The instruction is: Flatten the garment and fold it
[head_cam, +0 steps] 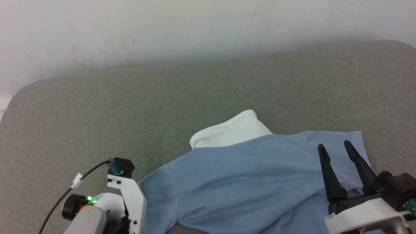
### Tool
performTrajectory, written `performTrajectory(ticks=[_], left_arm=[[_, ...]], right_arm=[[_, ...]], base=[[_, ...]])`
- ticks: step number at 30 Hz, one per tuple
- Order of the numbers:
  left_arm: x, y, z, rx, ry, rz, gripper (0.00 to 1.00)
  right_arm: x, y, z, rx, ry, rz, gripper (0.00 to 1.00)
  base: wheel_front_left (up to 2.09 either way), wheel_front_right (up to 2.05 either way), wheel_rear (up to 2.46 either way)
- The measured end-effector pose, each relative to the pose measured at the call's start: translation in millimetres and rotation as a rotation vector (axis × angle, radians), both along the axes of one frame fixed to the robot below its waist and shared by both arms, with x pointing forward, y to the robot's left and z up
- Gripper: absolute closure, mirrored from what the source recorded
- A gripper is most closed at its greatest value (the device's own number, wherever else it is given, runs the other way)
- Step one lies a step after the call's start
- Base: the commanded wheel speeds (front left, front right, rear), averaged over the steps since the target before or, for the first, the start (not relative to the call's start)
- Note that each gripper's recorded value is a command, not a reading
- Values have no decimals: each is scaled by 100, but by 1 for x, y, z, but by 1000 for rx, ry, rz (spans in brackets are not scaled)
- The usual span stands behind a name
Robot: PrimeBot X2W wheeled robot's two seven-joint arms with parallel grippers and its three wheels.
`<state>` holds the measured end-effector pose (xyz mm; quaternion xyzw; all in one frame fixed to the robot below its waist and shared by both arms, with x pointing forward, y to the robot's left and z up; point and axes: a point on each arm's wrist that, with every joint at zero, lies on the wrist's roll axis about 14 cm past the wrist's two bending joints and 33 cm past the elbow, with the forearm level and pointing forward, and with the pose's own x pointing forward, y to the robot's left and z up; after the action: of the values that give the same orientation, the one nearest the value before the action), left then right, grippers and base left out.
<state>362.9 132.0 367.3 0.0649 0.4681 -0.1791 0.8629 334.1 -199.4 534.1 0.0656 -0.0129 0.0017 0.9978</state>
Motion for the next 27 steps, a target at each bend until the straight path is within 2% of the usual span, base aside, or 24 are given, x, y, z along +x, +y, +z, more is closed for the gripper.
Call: performTrajectory(ticks=[6,13,18,22,27], left_arm=[[0,-5,-2,18,-2,-24,100],[3,0,16,-55,-208,128,100],[12,7,46,-109,-392,232,100],[18,9,67,-141,-497,266,100],[25,4,82,-174,-570,274,100]], right_arm=[[1,-3,-2,15,11,-9,0],[1,-22,-12,35,72,-44,0],[4,-66,-60,74,299,-101,0],[10,-95,-97,102,511,-117,0],[31,-112,-113,107,669,-111,0]], base=[[0,0,0],[0,0,0],[0,0,0],[0,0,0],[0,0,0]])
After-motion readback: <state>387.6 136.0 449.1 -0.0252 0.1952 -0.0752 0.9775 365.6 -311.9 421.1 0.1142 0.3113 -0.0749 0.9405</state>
